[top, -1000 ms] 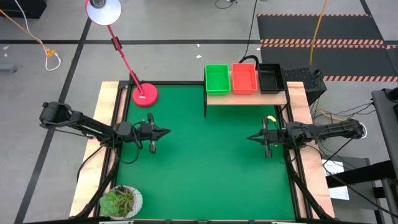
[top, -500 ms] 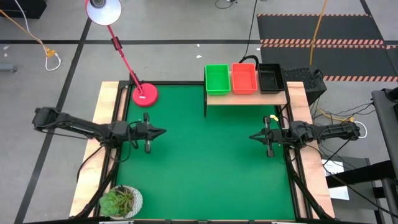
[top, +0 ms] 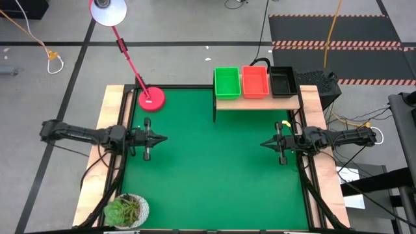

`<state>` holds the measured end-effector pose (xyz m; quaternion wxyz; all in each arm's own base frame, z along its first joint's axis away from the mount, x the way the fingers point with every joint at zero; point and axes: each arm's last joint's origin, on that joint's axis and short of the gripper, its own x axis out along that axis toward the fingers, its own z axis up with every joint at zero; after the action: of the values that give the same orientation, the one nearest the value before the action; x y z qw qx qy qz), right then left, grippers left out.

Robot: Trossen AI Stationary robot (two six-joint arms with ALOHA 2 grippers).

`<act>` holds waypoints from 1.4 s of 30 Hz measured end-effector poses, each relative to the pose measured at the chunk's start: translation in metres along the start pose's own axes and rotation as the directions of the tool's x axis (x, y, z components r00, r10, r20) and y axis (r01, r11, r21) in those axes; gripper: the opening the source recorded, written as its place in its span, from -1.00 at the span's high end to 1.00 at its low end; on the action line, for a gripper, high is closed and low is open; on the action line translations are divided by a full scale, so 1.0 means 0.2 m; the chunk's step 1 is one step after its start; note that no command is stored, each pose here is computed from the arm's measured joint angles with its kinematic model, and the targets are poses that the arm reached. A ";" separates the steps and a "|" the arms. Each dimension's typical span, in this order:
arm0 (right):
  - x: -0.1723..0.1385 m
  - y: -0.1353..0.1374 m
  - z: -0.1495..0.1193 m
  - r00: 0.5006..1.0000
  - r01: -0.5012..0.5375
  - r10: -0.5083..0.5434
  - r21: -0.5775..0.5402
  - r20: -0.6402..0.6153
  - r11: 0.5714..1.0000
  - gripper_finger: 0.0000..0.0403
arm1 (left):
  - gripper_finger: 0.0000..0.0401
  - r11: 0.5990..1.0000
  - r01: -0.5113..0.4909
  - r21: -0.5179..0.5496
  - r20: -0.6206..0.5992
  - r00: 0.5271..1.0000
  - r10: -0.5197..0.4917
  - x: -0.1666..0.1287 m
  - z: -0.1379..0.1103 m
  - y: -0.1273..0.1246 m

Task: Stack baskets on shelf by color
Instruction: Return to Home Position

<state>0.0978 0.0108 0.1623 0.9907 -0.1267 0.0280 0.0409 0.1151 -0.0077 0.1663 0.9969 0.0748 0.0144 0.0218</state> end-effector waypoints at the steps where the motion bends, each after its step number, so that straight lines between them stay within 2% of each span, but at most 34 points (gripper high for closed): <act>1: 0.00 0.00 0.00 1.000 0.000 0.000 0.000 0.000 1.000 1.00 | 0.97 1.000 -0.005 0.001 0.001 1.000 0.005 -0.01 0.00 0.00; 8: 0.00 0.00 0.00 1.000 0.000 0.000 0.002 0.000 1.000 1.00 | 0.95 1.000 -0.022 -0.003 0.003 1.000 0.022 -0.07 -0.01 0.02; 14: 0.00 0.00 0.00 1.000 -0.005 0.005 0.002 0.002 1.000 1.00 | 0.98 0.999 -0.033 0.026 0.065 0.997 0.031 -0.09 0.02 0.03; 20: 0.00 0.00 0.01 1.000 0.004 -0.004 0.003 0.019 1.000 1.00 | 0.93 0.999 -0.044 0.021 0.060 0.997 0.043 -0.09 0.01 0.04; 24: 0.00 -0.01 0.02 0.999 0.009 -0.011 0.056 0.045 0.998 1.00 | 0.97 0.999 -0.043 0.023 0.055 0.998 0.042 -0.09 0.01 0.04; 27: 0.00 -0.01 0.04 0.997 0.017 -0.021 0.054 0.075 0.998 1.00 | 0.98 0.999 -0.042 0.019 0.055 0.998 0.041 -0.09 0.01 0.04; 37: 0.00 -0.01 0.05 0.993 0.025 -0.030 0.054 0.113 0.998 1.00 | 0.80 0.999 -0.044 0.021 0.062 0.997 0.043 -0.09 0.01 0.04; 42: 0.00 -0.01 0.06 0.993 0.025 -0.031 0.054 0.117 0.998 1.00 | 0.80 0.999 -0.047 0.016 0.077 0.996 0.046 -0.09 0.02 0.04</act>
<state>0.0980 0.0108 0.1741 0.9941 -0.0984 -0.0315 0.0336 0.0972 -0.0013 0.1715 0.9952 0.0848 -0.0254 0.0420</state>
